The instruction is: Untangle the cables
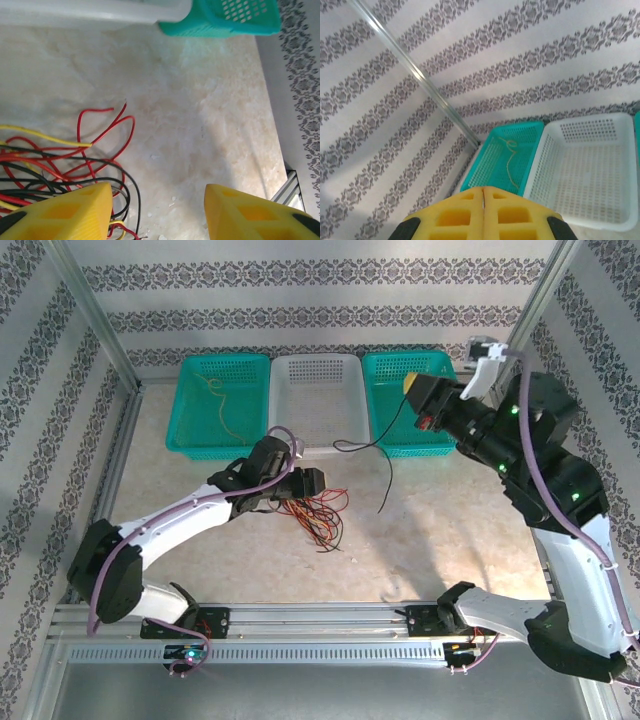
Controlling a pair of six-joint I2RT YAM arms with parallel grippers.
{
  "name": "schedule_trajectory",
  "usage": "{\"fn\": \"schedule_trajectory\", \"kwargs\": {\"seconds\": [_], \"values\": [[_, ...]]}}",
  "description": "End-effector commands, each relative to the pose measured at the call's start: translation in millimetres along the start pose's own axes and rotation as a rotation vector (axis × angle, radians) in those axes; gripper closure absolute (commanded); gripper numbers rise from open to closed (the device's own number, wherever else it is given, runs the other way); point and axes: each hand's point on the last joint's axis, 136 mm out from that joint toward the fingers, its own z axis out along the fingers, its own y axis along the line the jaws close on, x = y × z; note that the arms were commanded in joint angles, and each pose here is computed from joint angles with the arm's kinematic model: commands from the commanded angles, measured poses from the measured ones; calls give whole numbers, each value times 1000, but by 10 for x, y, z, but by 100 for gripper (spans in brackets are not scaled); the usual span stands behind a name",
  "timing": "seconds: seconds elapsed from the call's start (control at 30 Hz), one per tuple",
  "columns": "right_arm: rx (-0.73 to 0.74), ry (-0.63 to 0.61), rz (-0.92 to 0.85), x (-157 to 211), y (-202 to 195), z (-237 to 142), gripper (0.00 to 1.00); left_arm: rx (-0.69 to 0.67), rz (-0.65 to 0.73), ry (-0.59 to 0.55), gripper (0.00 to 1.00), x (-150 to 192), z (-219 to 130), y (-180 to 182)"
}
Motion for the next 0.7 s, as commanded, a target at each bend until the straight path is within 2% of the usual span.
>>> {"fn": "schedule_trajectory", "kwargs": {"seconds": [0.0,0.23,0.67], "values": [[5,-38,-25,-197,52,-7,100,25,-59,35,51,155,126,25],[163,-126,-17,-633,-338,85,100,-30,-1,-18,49,35,-90,21],[386,-225,68,-1390,-1505,615,100,-101,91,-38,47,-38,-343,30]]}}
